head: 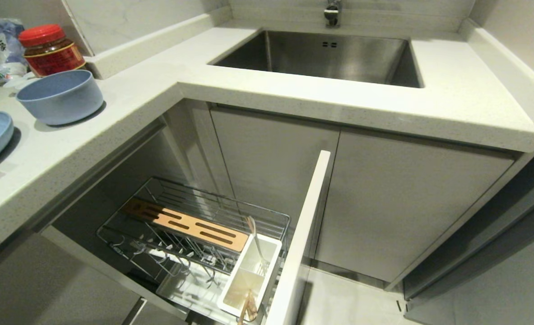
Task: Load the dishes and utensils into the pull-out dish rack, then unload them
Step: Pick up the chopsticks and place it in the cupboard
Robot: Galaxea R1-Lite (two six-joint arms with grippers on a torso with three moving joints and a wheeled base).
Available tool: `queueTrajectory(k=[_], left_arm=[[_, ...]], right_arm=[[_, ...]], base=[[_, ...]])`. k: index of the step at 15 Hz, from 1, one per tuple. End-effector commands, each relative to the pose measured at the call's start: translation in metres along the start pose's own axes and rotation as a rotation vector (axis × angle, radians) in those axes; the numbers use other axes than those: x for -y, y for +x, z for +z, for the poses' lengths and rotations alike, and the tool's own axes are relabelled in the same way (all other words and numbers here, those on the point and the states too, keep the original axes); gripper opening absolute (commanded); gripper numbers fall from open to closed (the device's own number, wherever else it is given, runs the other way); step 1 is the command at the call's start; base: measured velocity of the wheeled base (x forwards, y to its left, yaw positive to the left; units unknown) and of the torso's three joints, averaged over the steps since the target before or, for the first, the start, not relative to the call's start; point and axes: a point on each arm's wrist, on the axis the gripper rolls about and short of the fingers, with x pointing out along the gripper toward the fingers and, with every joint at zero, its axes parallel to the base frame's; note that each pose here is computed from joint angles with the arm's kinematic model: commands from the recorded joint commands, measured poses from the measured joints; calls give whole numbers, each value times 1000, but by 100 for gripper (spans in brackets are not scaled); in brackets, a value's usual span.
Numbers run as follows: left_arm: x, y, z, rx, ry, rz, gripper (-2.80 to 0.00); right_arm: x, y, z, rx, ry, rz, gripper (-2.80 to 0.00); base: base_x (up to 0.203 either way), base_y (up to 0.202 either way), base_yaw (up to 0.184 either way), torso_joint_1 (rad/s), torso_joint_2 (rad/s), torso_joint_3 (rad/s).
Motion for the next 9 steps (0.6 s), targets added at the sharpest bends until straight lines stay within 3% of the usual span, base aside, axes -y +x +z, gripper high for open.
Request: queueTrajectory(k=[1, 3, 7, 9], left_arm=[[-5, 91, 14, -119, -115, 63, -280], [-8, 126, 5, -209, -207, 155, -280], [-19, 172, -26, -395, -266, 468, -280], [-21, 177, -39, -513, -341, 560, -280]], right_arm=[[0, 1, -7, -24, 0, 0, -280], [0, 1, -7, -25, 0, 0, -280], [0, 1, -7, -24, 0, 0, -280], [0, 1, -7, -25, 0, 0, -280]], base=[[0, 0, 0, 0, 0, 0], [0, 0, 0, 0, 0, 0], [0, 0, 0, 0, 0, 0], [0, 0, 0, 0, 0, 0]])
